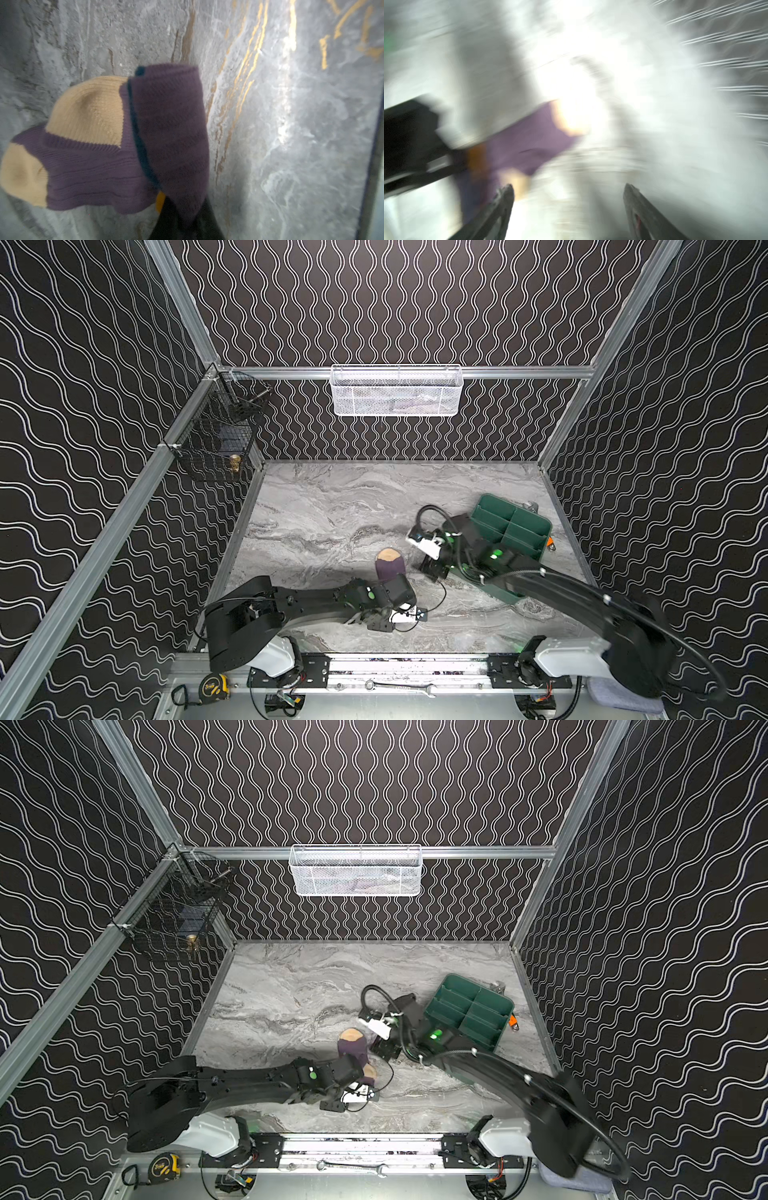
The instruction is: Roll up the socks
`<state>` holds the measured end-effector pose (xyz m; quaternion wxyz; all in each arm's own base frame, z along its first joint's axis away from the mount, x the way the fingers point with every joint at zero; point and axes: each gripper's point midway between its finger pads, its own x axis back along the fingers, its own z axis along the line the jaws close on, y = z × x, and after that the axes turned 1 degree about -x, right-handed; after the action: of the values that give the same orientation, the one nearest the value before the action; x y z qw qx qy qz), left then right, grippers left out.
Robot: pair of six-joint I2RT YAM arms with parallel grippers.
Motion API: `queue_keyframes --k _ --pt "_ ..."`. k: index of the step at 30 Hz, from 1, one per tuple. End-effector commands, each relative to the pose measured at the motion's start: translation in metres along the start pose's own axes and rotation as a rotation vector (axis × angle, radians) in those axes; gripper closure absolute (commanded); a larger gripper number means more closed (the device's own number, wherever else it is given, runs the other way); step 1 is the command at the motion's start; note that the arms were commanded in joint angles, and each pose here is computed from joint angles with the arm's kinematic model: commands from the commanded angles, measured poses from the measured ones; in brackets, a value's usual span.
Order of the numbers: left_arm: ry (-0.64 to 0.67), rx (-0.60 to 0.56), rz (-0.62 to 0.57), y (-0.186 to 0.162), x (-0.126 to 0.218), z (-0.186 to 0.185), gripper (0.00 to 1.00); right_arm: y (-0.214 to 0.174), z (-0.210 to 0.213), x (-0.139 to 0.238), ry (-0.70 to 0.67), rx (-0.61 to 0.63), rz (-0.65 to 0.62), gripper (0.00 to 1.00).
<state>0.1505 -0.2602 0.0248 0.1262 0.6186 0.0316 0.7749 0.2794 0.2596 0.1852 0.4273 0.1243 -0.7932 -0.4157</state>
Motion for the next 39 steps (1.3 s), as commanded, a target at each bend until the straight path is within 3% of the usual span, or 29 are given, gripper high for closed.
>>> queue_keyframes --k 1,3,5,8,13,16,26,32,39 --pt "-0.25 0.131 -0.007 0.0 0.005 -0.02 1.0 0.048 -0.099 0.067 -0.552 -0.096 -0.221 0.16" --pt "-0.327 0.238 0.001 -0.002 0.002 -0.011 1.0 0.054 -0.105 0.1 -0.61 -0.081 -0.28 0.18" --pt "-0.394 0.325 0.016 -0.005 -0.002 -0.005 1.0 0.056 -0.093 0.117 -0.579 -0.003 -0.335 0.22" --pt "-0.489 0.437 0.035 -0.011 -0.007 -0.002 1.0 0.036 -0.049 0.114 -0.477 0.234 -0.311 0.25" --pt "-0.595 0.547 0.061 -0.015 -0.017 0.003 1.0 -0.027 0.045 0.089 -0.424 0.784 -0.121 0.24" --pt "-0.65 0.602 0.082 -0.019 -0.028 0.004 1.0 -0.061 0.089 0.075 -0.366 0.996 -0.079 0.23" --pt "-0.679 0.648 0.124 -0.03 -0.046 0.006 1.0 -0.097 0.178 0.013 0.011 0.901 -0.023 0.22" --pt "-0.685 0.653 0.131 -0.033 -0.048 0.002 1.0 -0.106 0.177 -0.021 0.076 0.854 0.037 0.24" --pt "-0.68 0.651 0.124 -0.032 -0.047 0.003 1.0 -0.135 0.179 -0.039 0.159 0.872 0.121 0.38"
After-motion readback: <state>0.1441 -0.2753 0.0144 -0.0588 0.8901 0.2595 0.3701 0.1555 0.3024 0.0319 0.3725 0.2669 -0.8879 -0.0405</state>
